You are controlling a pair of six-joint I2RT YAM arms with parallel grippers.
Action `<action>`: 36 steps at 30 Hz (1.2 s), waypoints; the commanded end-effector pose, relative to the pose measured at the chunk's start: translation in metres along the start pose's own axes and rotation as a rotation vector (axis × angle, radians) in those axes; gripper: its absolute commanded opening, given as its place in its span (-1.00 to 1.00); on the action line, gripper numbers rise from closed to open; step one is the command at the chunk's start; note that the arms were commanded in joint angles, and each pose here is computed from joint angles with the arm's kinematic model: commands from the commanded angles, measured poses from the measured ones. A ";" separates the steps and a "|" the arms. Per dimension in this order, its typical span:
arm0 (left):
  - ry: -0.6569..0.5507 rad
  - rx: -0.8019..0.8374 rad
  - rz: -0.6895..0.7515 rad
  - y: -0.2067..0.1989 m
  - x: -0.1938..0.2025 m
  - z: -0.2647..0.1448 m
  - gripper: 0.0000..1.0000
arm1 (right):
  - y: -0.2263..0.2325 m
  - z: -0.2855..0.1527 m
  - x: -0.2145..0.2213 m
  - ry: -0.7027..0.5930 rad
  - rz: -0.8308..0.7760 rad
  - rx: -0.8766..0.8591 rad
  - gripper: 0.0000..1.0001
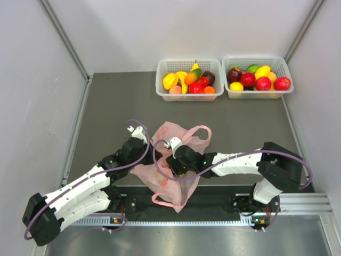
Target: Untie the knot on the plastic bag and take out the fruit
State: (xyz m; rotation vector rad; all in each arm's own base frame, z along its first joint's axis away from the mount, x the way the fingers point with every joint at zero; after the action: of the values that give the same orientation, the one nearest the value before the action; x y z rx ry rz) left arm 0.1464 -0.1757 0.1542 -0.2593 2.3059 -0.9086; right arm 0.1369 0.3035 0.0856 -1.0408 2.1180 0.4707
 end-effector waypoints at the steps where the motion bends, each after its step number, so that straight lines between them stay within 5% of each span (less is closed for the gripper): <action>1: -0.022 0.038 -0.002 -0.006 -0.004 -0.002 -1.00 | -0.010 -0.017 -0.026 -0.090 0.039 0.057 -0.43; 3: -0.026 0.041 0.000 -0.007 -0.005 -0.002 -1.00 | -0.014 -0.030 -0.023 -0.103 0.048 0.074 -0.78; 6: -0.037 0.044 0.004 -0.009 -0.008 -0.002 -1.00 | -0.021 -0.061 -0.016 -0.102 0.050 0.079 -1.00; 11: -0.064 0.055 0.011 -0.014 -0.014 -0.001 -1.00 | -0.006 -0.118 -0.013 -0.128 -0.022 -0.180 -1.00; 15: -0.083 0.053 0.023 -0.017 -0.018 0.001 -1.00 | 0.001 -0.164 -0.042 -0.295 -0.123 -0.327 -1.00; 20: -0.097 0.052 0.032 -0.022 -0.023 0.005 -1.00 | -0.008 -0.194 -0.078 -0.430 -0.202 -0.322 -1.00; 27: -0.094 0.083 0.038 -0.028 -0.025 0.011 -1.00 | -0.120 -0.180 -0.168 -0.509 0.047 0.303 -1.00; 36: -0.103 0.106 0.059 -0.030 -0.026 0.008 -1.00 | -0.274 -0.099 -0.233 -0.502 0.236 0.659 -1.00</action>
State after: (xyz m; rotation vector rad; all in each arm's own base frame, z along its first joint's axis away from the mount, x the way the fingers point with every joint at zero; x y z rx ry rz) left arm 0.1623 -0.1852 0.1573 -0.2175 2.2589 -0.8928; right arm 0.3562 0.2205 0.2940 -0.4539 1.8488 0.1688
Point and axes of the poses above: each gripper's point midway between its finger pads, its own z axis out along the fingers, its own y axis along the line the jaws close on, x = y × z, the point moved 7 cm from there along -z, back along the fingers, and after that the axes turned 7 degrees about -z, right-handed, at the moved point
